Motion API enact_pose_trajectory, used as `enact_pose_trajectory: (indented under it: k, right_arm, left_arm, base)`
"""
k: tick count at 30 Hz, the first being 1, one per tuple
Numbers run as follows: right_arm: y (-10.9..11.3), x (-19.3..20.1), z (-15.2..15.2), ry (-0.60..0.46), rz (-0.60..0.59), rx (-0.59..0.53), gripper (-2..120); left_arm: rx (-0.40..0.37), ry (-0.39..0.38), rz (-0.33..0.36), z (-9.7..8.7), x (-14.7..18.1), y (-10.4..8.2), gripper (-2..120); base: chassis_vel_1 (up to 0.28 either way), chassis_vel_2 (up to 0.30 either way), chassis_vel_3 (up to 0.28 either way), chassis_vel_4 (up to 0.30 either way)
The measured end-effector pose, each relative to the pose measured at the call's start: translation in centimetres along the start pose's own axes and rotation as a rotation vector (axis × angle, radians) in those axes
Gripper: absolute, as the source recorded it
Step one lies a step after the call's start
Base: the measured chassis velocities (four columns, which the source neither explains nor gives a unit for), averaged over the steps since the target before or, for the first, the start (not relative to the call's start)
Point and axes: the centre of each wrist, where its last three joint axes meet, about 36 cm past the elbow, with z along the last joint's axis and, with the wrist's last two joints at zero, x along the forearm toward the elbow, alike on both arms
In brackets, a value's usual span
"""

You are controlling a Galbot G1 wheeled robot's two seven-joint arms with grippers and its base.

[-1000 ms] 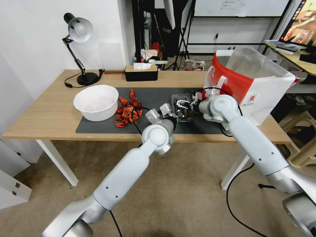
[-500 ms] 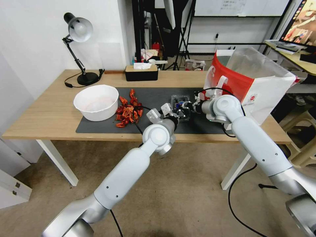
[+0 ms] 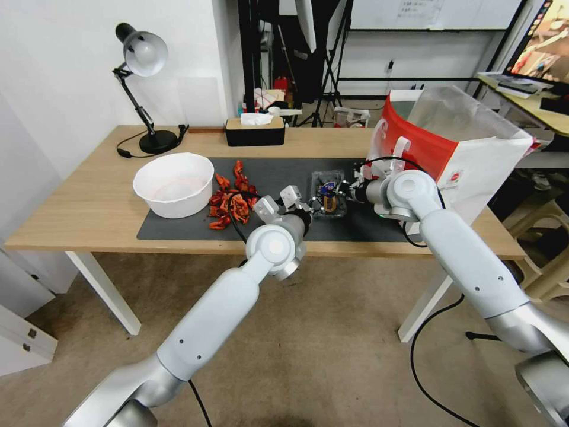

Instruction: Close the takeout container lid, then place the container into the takeout bag.

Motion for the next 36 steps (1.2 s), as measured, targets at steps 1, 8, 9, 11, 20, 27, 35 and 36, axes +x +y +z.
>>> enact_pose_trajectory:
  k: [1, 8, 9, 11, 20, 27, 35, 36]
  right_arm:
    - [-0.1, 0.1, -0.1, -0.003, -0.001, -0.005, 0]
    - [-0.2, 0.6, -0.4, -0.008, -0.004, -0.011, 0]
    - [-0.3, 0.7, -0.5, -0.009, -0.005, -0.013, 0]
    - [-0.5, 0.8, -0.5, -0.01, -0.009, -0.018, 0]
    - [-0.1, 0.7, -0.2, -0.006, -0.036, -0.023, 0]
    - [0.8, 0.5, -0.1, -0.004, -0.062, -0.023, 0]
    - [0.5, 1.8, 0.1, -0.016, -0.068, -0.027, 0]
    - [0.5, 1.8, 0.1, -0.016, -0.068, -0.027, 0]
  left_arm:
    - [0.0, -0.003, -0.001, -0.2, 0.3, 0.2, 0]
    - [-0.013, -0.015, -0.007, -1.1, 2.4, 1.5, 0]
    - [-0.017, -0.021, -0.008, -1.4, 3.0, 1.8, 0]
    - [-0.023, -0.032, -0.009, -1.8, 4.2, 2.3, 0]
    - [-0.171, -0.135, -0.002, -1.7, 10.4, 5.1, 1]
    - [-0.379, -0.243, -0.048, -1.2, 15.5, 8.6, 27]
    - [-0.624, -0.286, -0.135, 1.4, 19.1, 11.4, 55]
    - [-0.624, -0.286, -0.135, 1.4, 19.1, 11.4, 55]
  base:
    - [0.0, 0.0, 0.0, 0.0]
    - [0.0, 0.0, 0.0, 0.0]
    - [0.0, 0.0, 0.0, 0.0]
    - [0.0, 0.0, 0.0, 0.0]
    - [0.0, 0.0, 0.0, 0.0]
    - [0.0, 0.0, 0.0, 0.0]
    - [0.0, 0.0, 0.0, 0.0]
    - [0.0, 0.0, 0.0, 0.0]
